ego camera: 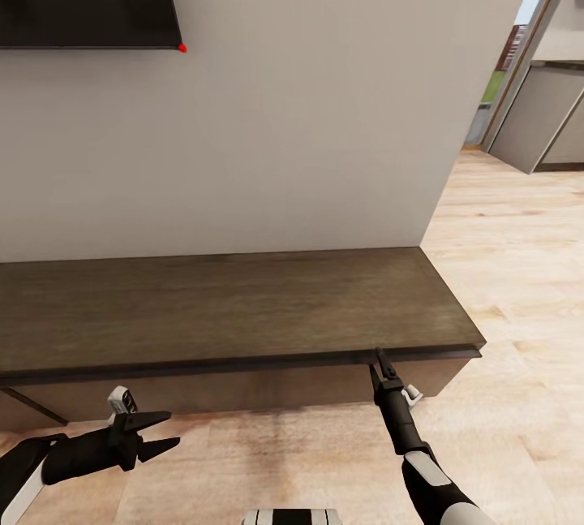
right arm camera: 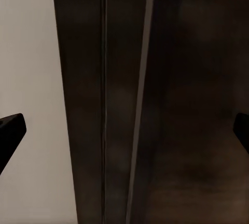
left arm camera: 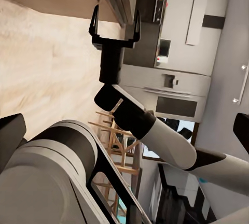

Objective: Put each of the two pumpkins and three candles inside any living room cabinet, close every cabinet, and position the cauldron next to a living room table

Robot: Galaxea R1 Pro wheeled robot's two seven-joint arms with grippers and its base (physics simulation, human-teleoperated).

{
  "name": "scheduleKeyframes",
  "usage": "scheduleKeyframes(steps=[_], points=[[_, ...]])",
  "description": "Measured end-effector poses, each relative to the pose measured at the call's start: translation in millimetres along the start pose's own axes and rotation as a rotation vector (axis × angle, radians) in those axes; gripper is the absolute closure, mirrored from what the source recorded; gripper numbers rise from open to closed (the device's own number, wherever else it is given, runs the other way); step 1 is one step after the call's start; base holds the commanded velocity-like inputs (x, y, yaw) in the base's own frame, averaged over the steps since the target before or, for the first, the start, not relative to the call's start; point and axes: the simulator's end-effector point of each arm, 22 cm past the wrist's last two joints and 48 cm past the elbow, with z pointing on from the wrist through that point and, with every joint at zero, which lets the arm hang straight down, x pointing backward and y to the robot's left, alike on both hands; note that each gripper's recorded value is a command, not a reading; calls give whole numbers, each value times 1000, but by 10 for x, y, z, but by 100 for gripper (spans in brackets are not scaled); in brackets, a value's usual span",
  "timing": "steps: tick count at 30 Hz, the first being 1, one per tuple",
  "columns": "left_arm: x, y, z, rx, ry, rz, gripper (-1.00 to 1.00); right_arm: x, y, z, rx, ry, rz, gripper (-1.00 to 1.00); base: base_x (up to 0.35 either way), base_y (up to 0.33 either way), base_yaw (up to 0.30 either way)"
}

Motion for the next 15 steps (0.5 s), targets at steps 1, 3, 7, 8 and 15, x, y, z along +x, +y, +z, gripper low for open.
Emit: scheduleKeyframes(steps=[1, 3, 7, 8, 15], points=[[0, 1, 0, 0, 0, 0, -100, 3, 0, 1, 0, 1, 0, 100, 0, 0, 0], [0, 0, 0, 0, 0, 0, -100, 6, -4, 1, 2, 2, 1, 100, 0, 0, 0], [-2, 0, -1, 0, 0, 0, -100, 9, -68, -12, 27, 3, -5, 100, 0, 0, 0], [-2, 1, -3, 0, 0, 0, -100, 9, -61, -14, 24, 3, -5, 100, 0, 0, 0], [-3, 1, -7, -1, 0, 0, -100, 9, -44, -8, 17, 3, -5, 100, 0, 0, 0]])
